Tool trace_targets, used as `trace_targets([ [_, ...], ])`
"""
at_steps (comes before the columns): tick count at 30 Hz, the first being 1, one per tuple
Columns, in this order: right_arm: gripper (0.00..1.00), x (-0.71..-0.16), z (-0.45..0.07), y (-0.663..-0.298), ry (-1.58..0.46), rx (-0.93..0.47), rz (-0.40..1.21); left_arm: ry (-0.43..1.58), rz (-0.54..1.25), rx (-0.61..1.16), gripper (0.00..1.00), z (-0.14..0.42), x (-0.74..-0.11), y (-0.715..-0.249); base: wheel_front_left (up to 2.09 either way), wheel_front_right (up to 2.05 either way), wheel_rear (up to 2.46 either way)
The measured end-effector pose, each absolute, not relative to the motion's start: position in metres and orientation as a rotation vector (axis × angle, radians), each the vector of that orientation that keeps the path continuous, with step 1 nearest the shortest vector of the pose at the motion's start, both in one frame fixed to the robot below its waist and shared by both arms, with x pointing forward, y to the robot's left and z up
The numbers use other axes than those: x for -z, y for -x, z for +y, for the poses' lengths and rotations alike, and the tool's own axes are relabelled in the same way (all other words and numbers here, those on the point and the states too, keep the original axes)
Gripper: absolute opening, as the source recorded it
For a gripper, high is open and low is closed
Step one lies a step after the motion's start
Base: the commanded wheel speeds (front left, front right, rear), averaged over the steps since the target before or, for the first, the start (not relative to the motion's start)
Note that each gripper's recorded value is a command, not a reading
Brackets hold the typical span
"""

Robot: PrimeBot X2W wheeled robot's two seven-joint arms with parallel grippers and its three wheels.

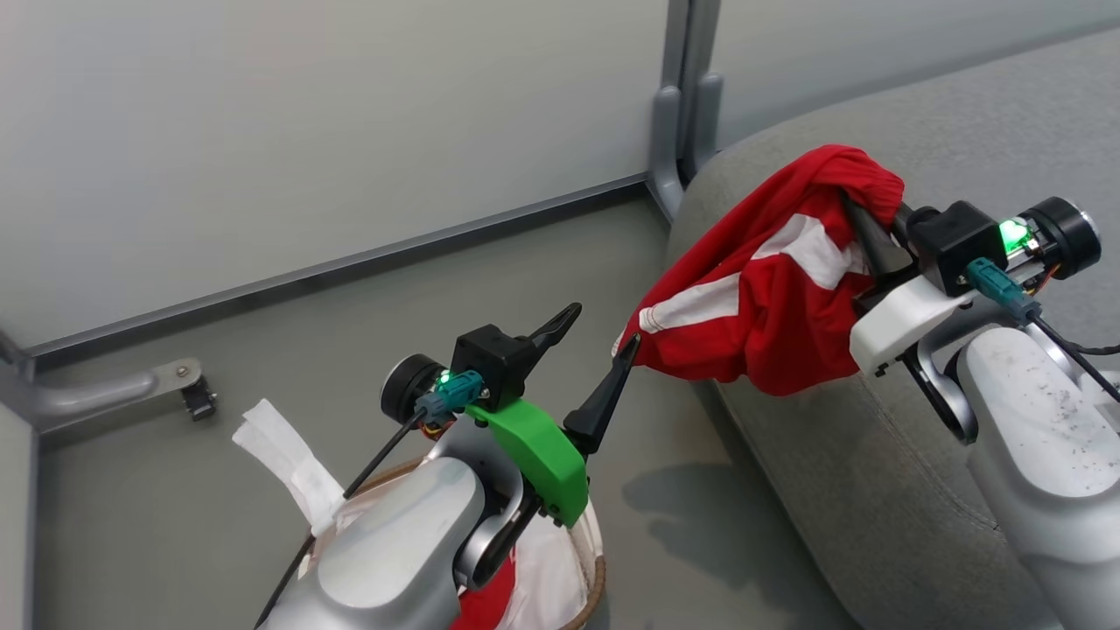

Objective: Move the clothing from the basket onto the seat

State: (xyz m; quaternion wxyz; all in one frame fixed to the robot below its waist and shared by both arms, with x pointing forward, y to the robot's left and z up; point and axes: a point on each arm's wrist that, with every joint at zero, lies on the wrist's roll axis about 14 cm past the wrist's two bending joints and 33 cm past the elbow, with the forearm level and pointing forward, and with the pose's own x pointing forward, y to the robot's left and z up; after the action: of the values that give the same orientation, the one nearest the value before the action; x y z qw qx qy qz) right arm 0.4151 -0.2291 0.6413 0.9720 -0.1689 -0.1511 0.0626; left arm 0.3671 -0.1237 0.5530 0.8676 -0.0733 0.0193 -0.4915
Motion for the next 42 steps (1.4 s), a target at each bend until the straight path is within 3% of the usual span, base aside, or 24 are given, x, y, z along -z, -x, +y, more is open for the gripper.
trace_targets([
  [13,0.00,-0.638,-0.316,-0.368,0.383,0.109,-0.233,0.195,0.101,1.242,1.00,-0.195,-0.534,-0.339,0.00,0.00,0.00],
  [18,0.00,-0.623,-0.331,-0.367,0.371,0.146,-0.176,0.214,0.121,1.274,1.00,-0.205,-0.526,-0.340,0.00,0.00,0.00],
  [24,0.00,-0.632,-0.345,-0.393,0.388,0.162,-0.155,0.213,0.132,1.255,1.00,-0.203,-0.516,-0.360,0.00,0.00,0.00],
  [32,0.00,-0.700,-0.369,-0.453,0.455,0.183,-0.205,0.222,0.103,1.170,1.00,-0.182,-0.511,-0.404,0.00,0.00,0.00],
  [42,0.00,-0.776,-0.427,-0.512,0.500,0.344,-0.256,0.236,0.055,1.090,1.00,-0.150,-0.508,-0.450,0.00,0.00,0.00],
])
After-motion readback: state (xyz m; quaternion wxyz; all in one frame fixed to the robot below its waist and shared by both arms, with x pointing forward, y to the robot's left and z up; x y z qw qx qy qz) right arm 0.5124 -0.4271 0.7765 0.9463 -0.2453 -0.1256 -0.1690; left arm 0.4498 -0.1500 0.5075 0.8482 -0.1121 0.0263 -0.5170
